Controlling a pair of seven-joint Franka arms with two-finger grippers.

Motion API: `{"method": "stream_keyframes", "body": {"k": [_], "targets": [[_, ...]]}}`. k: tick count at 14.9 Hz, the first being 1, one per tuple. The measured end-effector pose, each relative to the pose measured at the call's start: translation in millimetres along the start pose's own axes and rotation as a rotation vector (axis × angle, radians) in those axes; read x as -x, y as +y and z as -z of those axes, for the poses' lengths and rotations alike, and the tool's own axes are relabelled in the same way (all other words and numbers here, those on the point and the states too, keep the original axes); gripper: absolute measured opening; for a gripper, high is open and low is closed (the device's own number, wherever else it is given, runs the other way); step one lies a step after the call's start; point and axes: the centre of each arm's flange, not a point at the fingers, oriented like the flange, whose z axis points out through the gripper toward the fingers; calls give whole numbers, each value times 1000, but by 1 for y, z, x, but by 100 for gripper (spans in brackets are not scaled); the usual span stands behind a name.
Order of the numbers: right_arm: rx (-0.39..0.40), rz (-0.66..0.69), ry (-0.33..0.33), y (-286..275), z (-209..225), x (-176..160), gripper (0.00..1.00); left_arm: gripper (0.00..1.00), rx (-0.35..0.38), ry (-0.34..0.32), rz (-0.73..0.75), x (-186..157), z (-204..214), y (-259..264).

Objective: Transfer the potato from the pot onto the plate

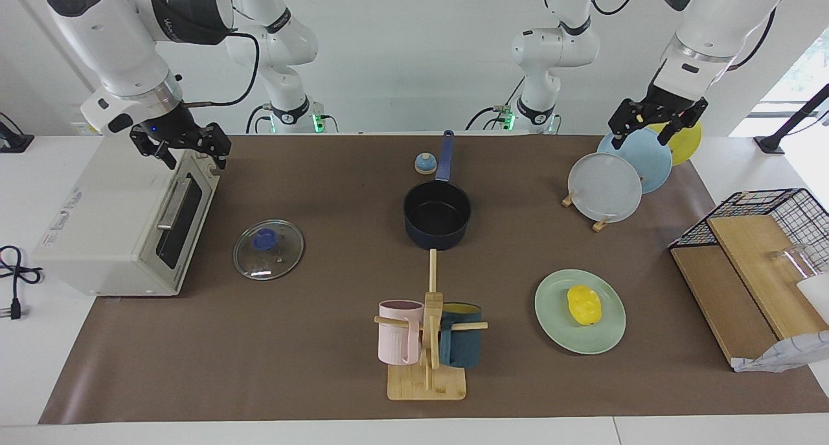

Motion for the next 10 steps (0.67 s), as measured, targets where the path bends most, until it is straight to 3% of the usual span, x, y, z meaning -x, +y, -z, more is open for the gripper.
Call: {"method": "stream_keyframes", "body": {"k": [10], "targets": [[0,0,0,0,0,0,100,100,-1,-44,0,-6,-22,1]]}}
